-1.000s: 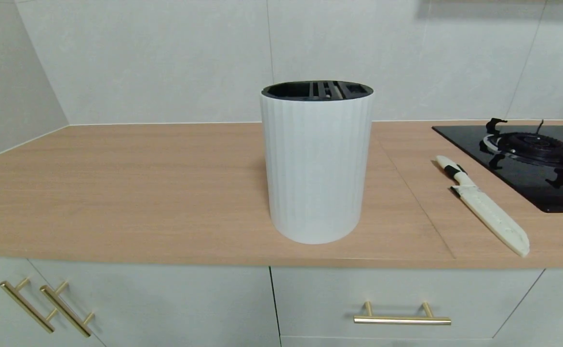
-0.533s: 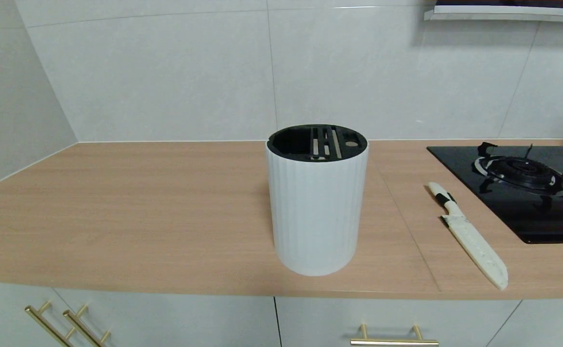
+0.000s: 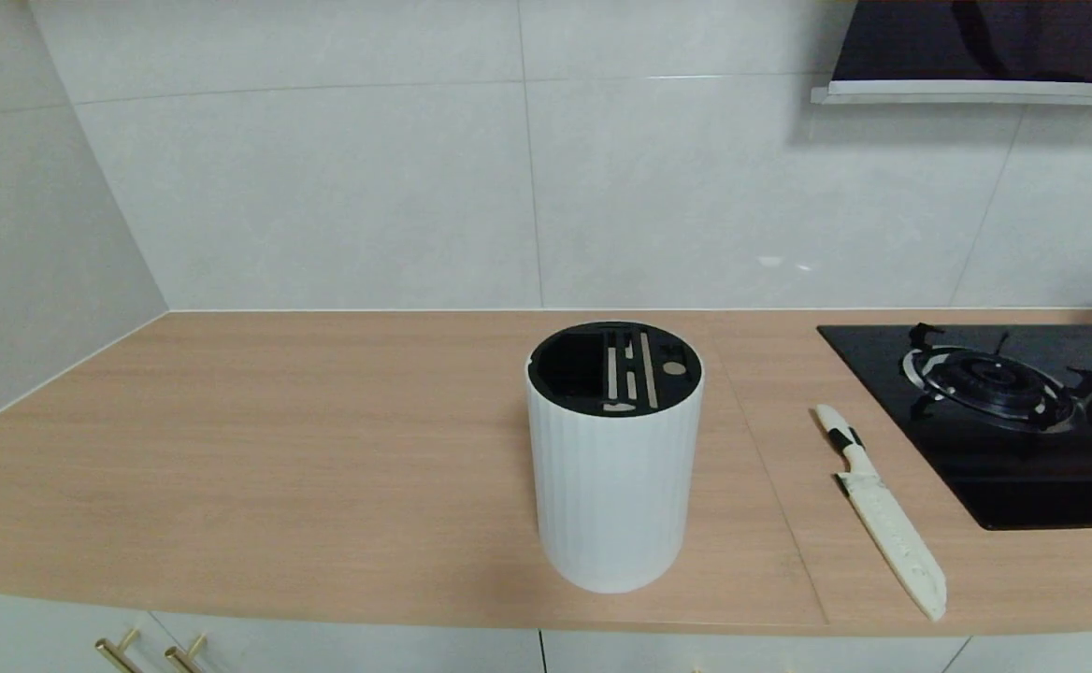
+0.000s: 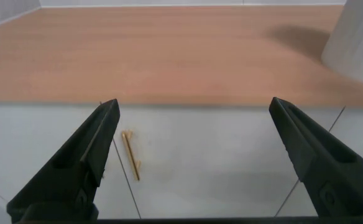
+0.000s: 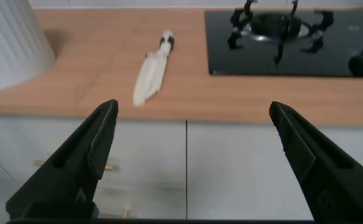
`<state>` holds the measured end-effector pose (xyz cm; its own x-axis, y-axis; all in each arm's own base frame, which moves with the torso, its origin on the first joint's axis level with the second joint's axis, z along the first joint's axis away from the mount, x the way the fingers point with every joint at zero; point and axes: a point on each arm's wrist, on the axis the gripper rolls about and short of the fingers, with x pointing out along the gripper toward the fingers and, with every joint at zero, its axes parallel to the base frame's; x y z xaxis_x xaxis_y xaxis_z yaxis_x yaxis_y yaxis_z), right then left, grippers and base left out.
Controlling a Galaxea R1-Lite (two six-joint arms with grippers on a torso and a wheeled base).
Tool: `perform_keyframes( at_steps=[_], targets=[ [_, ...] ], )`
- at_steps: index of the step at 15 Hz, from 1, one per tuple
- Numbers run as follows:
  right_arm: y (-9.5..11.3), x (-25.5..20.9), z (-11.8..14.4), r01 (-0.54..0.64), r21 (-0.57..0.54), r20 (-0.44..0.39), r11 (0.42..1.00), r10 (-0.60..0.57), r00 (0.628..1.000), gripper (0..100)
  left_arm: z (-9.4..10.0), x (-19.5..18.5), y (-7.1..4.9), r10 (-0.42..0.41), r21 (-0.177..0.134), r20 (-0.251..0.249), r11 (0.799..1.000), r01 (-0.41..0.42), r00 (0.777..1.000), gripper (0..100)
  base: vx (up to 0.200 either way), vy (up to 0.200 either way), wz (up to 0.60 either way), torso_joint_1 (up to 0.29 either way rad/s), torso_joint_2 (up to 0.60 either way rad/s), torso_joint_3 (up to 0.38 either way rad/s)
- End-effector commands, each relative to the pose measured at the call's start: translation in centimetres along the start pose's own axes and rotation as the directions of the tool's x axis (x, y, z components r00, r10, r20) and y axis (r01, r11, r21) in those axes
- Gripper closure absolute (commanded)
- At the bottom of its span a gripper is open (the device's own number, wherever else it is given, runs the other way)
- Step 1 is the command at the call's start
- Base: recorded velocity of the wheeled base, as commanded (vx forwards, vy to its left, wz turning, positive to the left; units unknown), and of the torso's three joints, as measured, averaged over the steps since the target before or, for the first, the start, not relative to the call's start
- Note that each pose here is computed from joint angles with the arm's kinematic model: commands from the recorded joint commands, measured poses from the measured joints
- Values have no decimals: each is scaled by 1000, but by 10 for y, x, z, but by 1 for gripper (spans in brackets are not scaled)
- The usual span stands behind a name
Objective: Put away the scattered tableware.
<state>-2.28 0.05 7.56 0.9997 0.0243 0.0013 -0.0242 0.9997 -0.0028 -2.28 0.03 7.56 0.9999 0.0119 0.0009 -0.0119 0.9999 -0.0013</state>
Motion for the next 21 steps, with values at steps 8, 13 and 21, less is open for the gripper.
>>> perform_keyframes(
  at_steps=[8, 13, 21],
  targets=[
    [0, 0, 0, 0, 0, -1, 1000, 0, 1000, 0, 0, 0, 0, 0, 0, -1, 1000, 0, 1000, 0, 0, 0, 0, 267, -567, -304],
    [0, 0, 0, 0, 1, 0, 1000, 0, 1000, 0, 0, 0, 0, -1, 0, -1, 1000, 1, 1000, 0, 0, 0, 0, 237, -482, -250],
    [0, 0, 0, 1, 3, -1, 1000, -1, 1000, 0, 0, 0, 0, 0, 0, -1, 1000, 0, 1000, 0, 0, 0, 0, 39, -80, -40]
  ],
)
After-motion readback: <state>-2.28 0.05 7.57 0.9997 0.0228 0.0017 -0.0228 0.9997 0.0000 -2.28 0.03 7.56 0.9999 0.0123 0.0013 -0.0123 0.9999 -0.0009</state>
